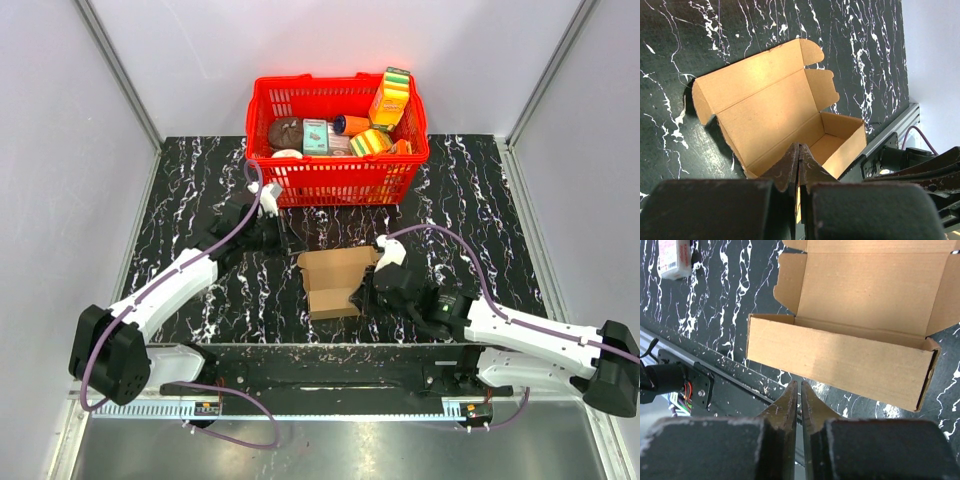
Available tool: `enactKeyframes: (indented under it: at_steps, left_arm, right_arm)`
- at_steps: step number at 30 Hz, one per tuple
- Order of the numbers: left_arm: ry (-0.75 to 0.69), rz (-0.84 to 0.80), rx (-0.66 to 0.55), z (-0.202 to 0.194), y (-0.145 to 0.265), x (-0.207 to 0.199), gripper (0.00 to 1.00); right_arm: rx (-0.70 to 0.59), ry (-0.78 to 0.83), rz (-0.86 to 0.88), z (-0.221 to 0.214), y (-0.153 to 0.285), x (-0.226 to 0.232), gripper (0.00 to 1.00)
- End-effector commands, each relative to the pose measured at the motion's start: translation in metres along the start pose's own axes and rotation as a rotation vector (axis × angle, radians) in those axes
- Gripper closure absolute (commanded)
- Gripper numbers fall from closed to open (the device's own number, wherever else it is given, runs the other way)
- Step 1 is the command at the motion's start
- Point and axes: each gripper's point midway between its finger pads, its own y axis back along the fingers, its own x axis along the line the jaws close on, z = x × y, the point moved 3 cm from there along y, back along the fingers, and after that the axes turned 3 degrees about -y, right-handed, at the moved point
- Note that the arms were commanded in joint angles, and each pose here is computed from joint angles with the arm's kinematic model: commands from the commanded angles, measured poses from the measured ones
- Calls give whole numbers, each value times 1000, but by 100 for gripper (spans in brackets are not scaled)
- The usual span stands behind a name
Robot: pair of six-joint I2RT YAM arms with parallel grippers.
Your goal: Fold the paper box
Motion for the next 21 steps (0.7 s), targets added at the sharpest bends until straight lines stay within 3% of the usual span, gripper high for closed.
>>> enactKeyframes:
  at_steps: [1, 21]
  left_arm:
    - [-9, -9, -38, 6, 3, -3, 100]
    - [-9, -6, -31, 4, 1, -2, 100]
  right_arm:
    - [-107, -8, 5, 20, 0, 7, 89]
    - [1, 5, -94, -12, -21, -18, 91]
